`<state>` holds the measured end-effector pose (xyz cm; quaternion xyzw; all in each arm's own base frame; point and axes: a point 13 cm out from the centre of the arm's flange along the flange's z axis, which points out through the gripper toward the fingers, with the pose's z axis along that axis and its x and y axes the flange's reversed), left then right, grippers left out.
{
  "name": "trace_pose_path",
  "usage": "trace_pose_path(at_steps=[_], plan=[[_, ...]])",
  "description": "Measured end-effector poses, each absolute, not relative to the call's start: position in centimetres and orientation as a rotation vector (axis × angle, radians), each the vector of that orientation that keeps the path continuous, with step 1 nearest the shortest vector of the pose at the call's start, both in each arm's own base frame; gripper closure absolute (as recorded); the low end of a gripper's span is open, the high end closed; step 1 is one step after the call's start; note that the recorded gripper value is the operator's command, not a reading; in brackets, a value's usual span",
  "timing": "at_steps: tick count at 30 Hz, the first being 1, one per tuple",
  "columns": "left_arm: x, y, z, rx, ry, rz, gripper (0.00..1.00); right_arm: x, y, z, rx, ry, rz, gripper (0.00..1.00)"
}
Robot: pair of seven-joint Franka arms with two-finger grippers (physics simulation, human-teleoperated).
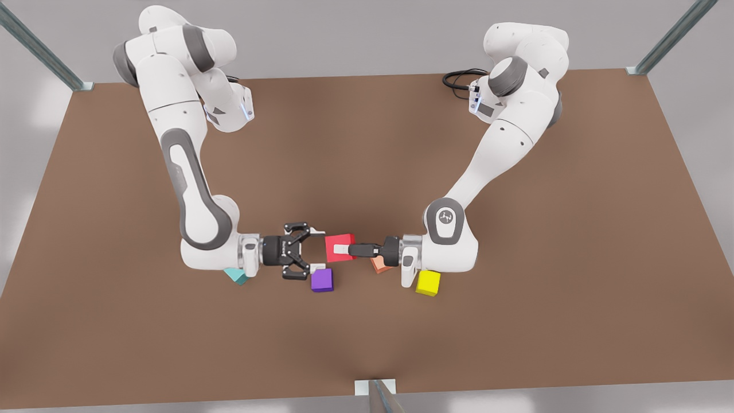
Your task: Pick up red wooden cube and pass to hand red wooden cube and place in blue wooden cube
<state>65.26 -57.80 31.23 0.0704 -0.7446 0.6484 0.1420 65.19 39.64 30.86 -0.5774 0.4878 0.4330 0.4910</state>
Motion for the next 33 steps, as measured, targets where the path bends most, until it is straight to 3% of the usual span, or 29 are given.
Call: trace_pose_path(at_steps=[21,22,24,25,30,32,33], plan=[[64.8,-59.3,31.2,0.21,-2.161,1.881,0.3,63.9,43.5,29.5,-1.427,1.112,1.016,0.0],[64.8,-59.2,31.2,0.212,-2.162,1.881,0.3,63.8,43.6,29.5,-1.427,1.11,1.016,0.02],[64.9,-59.2,31.2,0.216,-2.164,1.882,0.3,63.8,43.7,29.3,-1.429,1.108,1.016,0.47],[64.9,-59.2,31.2,0.217,-2.165,1.882,0.3,63.7,43.7,29.3,-1.432,1.107,1.016,0.5],[65.0,-59.2,31.3,0.221,-2.169,1.884,0.29,64.0,43.5,29.4,-1.434,1.104,1.006,0.5],[65.0,-59.2,31.3,0.222,-2.169,1.884,0.16,64.1,43.4,29.4,-1.434,1.104,1.004,0.49],[65.0,-59.2,31.3,0.222,-2.168,1.884,0.04,64.1,43.3,29.4,-1.434,1.103,1.003,0.49]])
